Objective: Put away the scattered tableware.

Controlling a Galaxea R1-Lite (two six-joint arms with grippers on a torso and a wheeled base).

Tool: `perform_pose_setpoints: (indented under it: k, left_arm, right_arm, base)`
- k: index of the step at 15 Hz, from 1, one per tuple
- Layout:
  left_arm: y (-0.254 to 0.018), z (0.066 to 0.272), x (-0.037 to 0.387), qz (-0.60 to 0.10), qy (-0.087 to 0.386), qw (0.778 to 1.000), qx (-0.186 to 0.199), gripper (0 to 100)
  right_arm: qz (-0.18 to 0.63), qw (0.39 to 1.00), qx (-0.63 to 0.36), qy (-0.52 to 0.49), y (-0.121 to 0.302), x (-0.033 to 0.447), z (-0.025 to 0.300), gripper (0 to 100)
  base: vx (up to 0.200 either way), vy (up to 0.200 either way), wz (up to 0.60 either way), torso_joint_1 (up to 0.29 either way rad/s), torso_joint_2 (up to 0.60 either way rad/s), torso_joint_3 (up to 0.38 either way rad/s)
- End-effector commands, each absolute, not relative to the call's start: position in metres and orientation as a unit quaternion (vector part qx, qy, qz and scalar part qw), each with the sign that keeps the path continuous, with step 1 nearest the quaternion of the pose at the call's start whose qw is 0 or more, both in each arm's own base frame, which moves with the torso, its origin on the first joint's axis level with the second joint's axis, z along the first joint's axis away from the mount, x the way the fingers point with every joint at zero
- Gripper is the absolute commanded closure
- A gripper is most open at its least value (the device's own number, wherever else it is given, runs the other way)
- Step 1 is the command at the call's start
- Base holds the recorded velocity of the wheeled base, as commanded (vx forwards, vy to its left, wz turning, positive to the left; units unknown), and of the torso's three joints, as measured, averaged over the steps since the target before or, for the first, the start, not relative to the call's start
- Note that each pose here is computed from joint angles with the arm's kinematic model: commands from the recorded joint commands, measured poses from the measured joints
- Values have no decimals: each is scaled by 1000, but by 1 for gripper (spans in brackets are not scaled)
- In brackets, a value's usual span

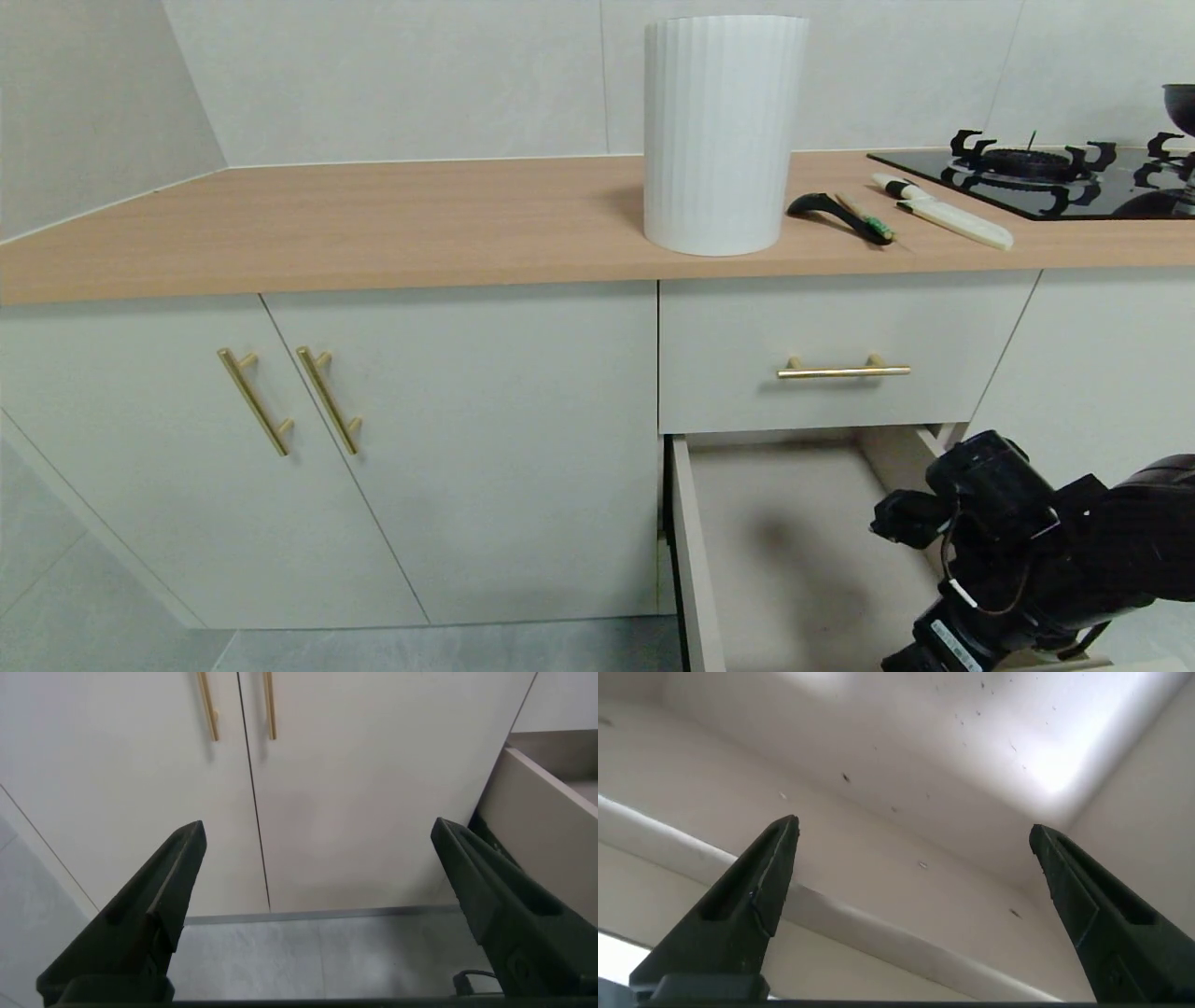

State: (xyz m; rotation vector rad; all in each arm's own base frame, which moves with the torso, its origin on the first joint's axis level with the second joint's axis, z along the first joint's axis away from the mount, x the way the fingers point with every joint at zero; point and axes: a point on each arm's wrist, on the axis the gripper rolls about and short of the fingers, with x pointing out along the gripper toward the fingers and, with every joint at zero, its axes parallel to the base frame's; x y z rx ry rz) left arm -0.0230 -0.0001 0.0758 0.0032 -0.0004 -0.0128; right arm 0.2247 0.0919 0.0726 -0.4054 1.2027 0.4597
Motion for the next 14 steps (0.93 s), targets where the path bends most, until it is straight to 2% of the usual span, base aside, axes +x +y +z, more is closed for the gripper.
perform_pose_setpoints:
  k: [1, 4, 8, 12, 14]
  left_arm:
    - [0, 76, -23, -7, 0, 1000, 2, 0]
    - [0, 76, -23, -7, 0, 1000, 2, 0]
    - [0, 76, -23, -6, 0, 1000, 2, 0]
    - [0, 76, -23, -7, 0, 1000, 2, 0]
    - [0, 76, -23, -6, 0, 1000, 2, 0]
  right_arm:
    - [221, 765, -199, 571, 93, 219, 76, 0]
    - [221, 740, -207, 601, 93, 218, 81, 0]
    - [213, 753, -199, 590, 95, 225, 86, 0]
    - [163, 799, -140, 562, 100, 239, 105, 0]
    - [140, 856, -80, 492, 105, 252, 113, 0]
  base:
    - [0, 0, 0, 0, 0, 0]
    - [0, 0, 0, 0, 0, 0]
    - [0, 0, 0, 0, 0, 0]
    - [0, 0, 0, 0, 0, 0]
    - [0, 0, 0, 0, 0, 0]
